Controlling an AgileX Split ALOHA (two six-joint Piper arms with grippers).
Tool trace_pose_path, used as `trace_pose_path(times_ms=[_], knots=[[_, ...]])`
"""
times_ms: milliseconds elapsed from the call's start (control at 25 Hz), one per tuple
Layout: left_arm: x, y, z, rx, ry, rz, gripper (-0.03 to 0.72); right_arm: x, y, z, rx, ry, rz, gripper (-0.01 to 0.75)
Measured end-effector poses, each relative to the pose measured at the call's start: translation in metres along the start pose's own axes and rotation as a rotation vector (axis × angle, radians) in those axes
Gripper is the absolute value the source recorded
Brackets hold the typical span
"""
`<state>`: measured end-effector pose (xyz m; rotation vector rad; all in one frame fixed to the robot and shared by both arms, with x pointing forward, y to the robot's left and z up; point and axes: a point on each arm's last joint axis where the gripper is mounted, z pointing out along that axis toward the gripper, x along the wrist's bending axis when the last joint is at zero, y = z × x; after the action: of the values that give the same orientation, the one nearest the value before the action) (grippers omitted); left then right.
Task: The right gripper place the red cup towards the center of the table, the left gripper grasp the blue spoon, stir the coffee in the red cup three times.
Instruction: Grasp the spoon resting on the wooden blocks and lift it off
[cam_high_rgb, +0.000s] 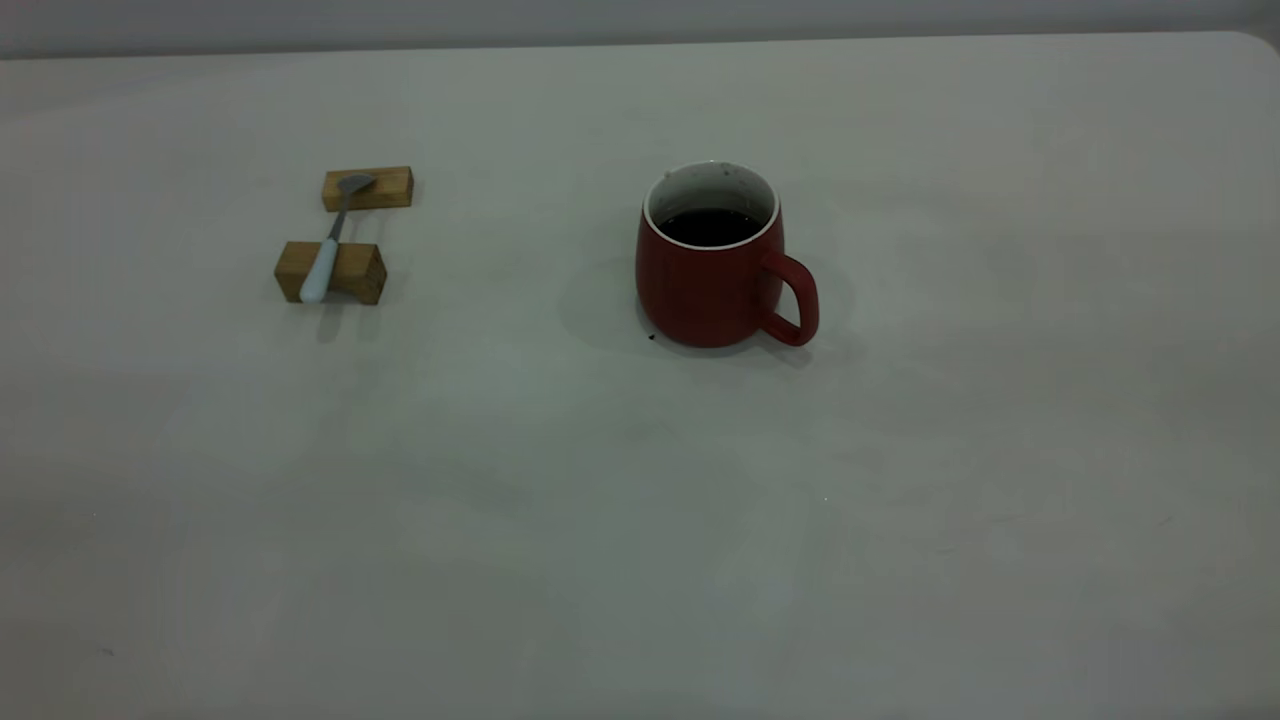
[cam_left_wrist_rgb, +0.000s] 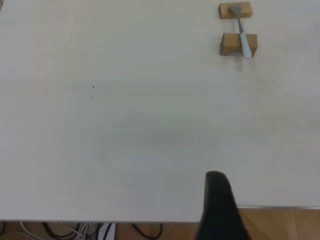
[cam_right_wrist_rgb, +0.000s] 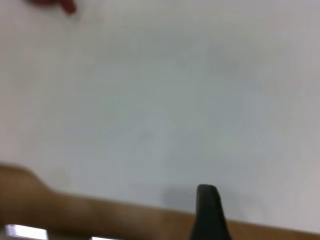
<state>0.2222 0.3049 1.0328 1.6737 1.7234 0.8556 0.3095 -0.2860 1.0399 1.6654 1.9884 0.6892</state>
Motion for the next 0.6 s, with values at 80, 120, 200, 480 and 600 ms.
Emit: trace_pose_path(times_ms=[80,120,200,480,600], knots=[[0.000,0.000,0.000,0.000,0.000,0.000,0.570,-0.005,-0.009,-0.014,-0.099,-0.015,0.040,0.593],[0.000,0.000,0.000,0.000,0.000,0.000,0.570,-0.006,-0.013,-0.020,-0.143,-0.020,0.050,0.593],[0.000,0.000,0.000,0.000,0.000,0.000,0.570,-0.008,-0.020,-0.029,-0.212,-0.040,0.062,0.593],[0.000,0.000,0.000,0.000,0.000,0.000,0.570,-0.003,-0.041,-0.052,-0.396,-0.076,0.047,0.593],[0.000,0.000,0.000,0.000,0.000,0.000,0.570,0.001,-0.046,-0.055,-0.413,-0.083,0.050,0.593]])
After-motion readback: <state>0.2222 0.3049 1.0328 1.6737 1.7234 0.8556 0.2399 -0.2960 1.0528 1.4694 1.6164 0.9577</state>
